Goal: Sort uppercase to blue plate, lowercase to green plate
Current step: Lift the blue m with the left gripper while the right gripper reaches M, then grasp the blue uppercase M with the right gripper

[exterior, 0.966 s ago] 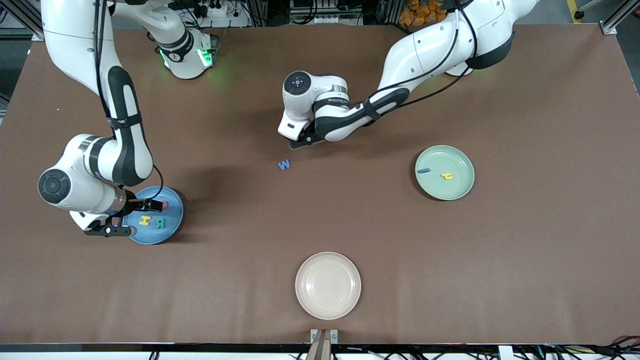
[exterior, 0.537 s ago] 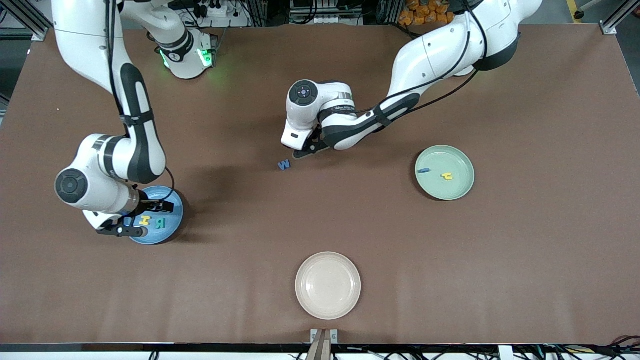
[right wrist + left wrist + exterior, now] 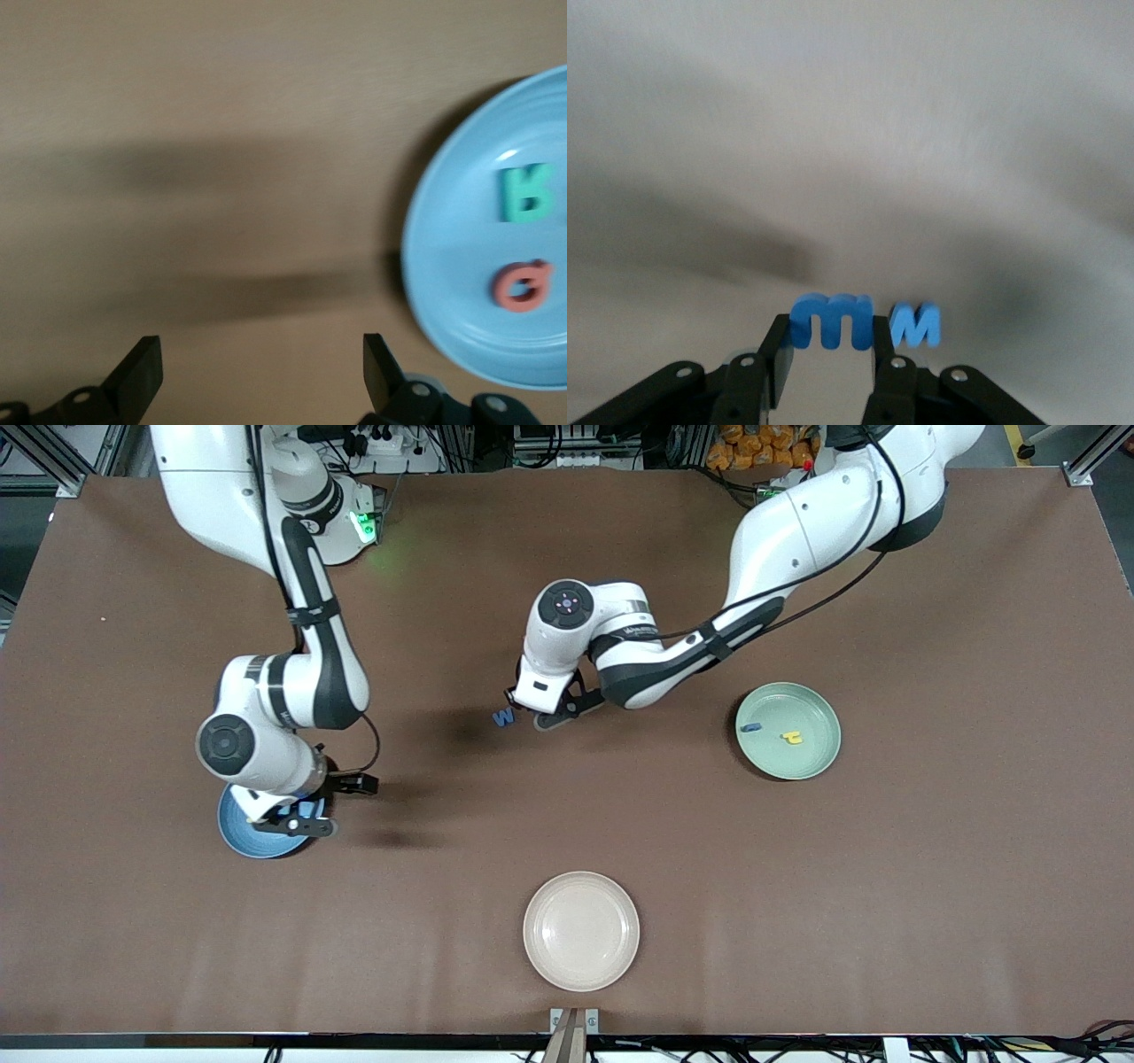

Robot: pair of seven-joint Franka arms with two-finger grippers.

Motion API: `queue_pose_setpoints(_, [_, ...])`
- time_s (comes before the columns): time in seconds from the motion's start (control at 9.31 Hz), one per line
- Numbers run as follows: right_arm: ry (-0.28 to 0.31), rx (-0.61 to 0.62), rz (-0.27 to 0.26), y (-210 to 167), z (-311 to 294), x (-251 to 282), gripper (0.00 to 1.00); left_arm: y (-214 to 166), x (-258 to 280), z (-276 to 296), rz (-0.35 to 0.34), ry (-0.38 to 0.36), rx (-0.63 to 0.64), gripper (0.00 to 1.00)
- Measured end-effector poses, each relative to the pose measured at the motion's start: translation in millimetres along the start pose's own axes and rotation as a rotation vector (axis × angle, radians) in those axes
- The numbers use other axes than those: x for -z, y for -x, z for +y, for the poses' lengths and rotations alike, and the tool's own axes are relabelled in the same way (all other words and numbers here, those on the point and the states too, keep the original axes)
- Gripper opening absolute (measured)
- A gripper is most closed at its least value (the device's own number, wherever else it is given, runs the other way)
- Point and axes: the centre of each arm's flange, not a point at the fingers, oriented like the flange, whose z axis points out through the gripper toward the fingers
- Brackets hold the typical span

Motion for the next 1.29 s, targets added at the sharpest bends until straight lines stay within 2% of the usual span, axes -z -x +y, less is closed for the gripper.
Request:
queue_pose_setpoints(0.21, [-0.022, 0.029, -0.008, 7, -25, -5, 1.0, -33, 27, -1, 0.019, 0.036, 0.023, 0.4])
queue_pose_setpoints(0.54, [-0.056, 0.109, -0.023, 30, -84, -10, 1.0, -53, 66, 1, 0.042, 0.087, 0.047, 0.4])
queue_pose_setpoints(0.75, [-0.055, 0.17, -0.012, 51, -131, -10, 1.0, -72, 91, -2, 0.039, 0.124, 0.078, 0.4])
queue_pose_setpoints(1.07, [-0.08, 0.251, 0.038, 86, -197, -15, 1.0, -94, 116, 2, 0.059, 0.166, 0.111, 0.4])
queue_pose_setpoints(1.29, [-0.092, 0.293, 0.02, 107, -222, -25, 1.0, -105, 140, 3, 0.057, 0.206, 0.131, 0.4])
